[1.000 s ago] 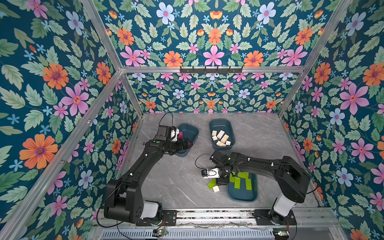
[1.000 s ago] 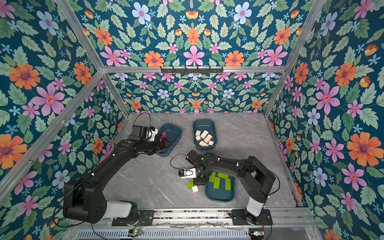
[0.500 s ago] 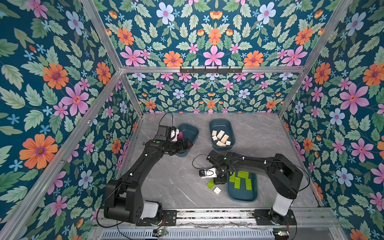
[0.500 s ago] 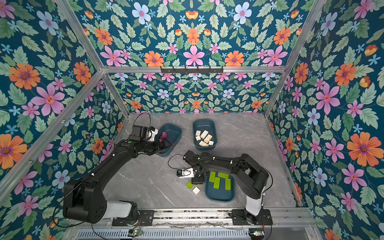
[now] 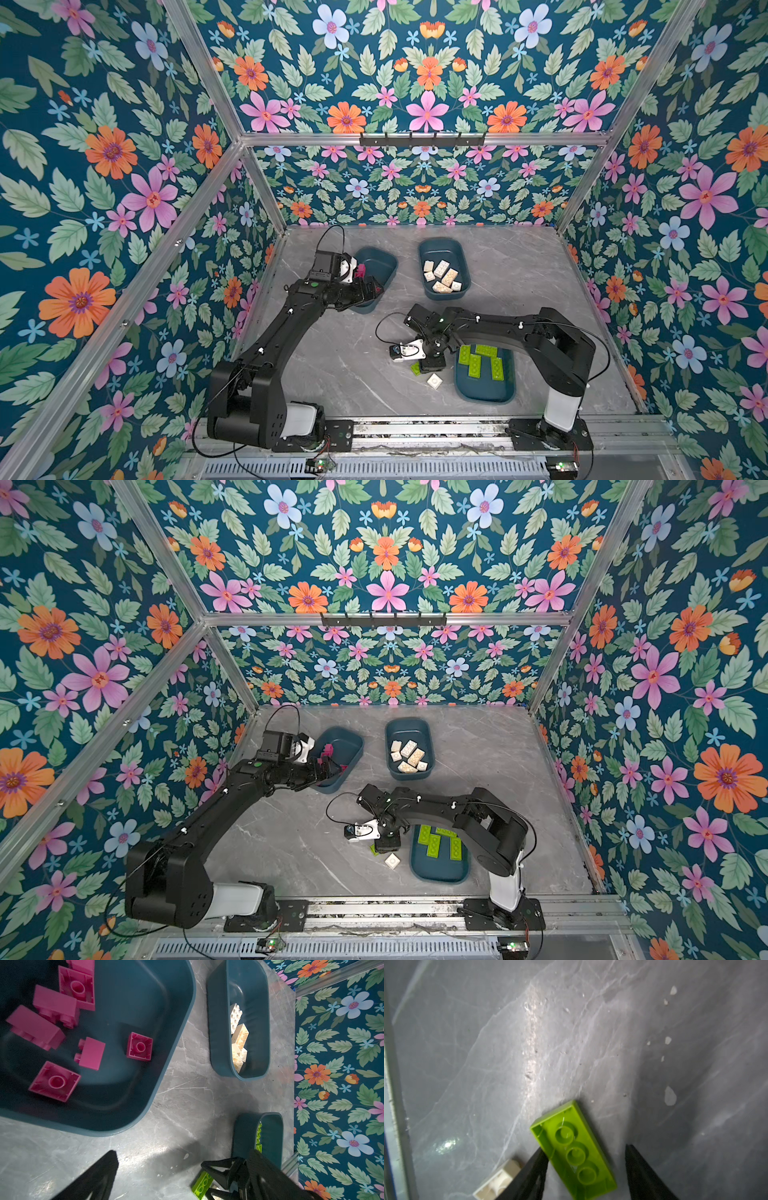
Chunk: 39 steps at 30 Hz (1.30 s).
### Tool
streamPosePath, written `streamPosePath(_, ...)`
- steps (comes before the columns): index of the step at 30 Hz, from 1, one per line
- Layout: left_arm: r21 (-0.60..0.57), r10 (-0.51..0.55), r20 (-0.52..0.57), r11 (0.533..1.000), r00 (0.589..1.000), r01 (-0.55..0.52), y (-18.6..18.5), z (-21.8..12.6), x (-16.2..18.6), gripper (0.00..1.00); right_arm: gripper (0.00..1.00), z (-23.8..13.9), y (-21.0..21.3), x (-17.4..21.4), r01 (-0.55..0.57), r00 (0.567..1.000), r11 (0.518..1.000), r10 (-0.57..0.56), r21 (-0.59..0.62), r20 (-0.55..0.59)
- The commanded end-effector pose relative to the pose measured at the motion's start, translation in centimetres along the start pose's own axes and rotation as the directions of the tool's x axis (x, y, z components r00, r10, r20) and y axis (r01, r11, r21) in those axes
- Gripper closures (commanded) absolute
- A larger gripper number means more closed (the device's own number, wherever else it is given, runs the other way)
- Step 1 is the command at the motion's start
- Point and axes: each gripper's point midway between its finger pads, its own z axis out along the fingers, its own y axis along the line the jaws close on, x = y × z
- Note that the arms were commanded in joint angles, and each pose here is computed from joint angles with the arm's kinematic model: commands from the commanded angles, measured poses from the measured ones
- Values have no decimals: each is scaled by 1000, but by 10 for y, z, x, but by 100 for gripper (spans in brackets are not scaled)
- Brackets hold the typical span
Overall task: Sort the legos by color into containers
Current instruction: 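Close the right gripper on the lime-green brick and lift it, then move the lime-green brick over the lime-green tub and open the right gripper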
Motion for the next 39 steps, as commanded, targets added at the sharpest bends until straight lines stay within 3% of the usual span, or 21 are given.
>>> streamPosePath(1, -11, 16, 1, 1000, 1000, -16, 1, -3, 0, 0, 42, 2, 2, -4, -19, 1000, 1000, 19, -21, 8)
streamPosePath(12, -19, 18, -2, 1000, 1000, -18, 4, -5, 2, 0, 70, 3, 10, -2, -86, 996, 991, 85, -104, -8)
streamPosePath(16, -18, 18, 2, 1000, 1000, -18, 4, -6, 1, 0, 76, -15, 2, -6, -118, 993, 989, 120, -86, 19)
streamPosePath(21, -9, 17, 10, 1000, 1000, -17, 2, -8, -1, 0, 76, -59, -22, -6, -210, 970, 977, 213, -40, 113)
streamPosePath(28, 21, 21, 9, 1000, 1000, -21, -4, -6, -4, 0, 76, -118, -30, 33, -352, 925, 936, 343, 28, 165)
streamPosePath(32, 34, 23, 0, 999, 1000, -23, -6, -4, -3, 0, 75, -128, -6, 59, -323, 939, 944, 312, 59, 147)
streamPosePath(39, 28, 15, -5, 999, 1000, -15, -3, -3, -1, 0, 75, -130, 53, 94, -352, 931, 936, 352, -17, 96)
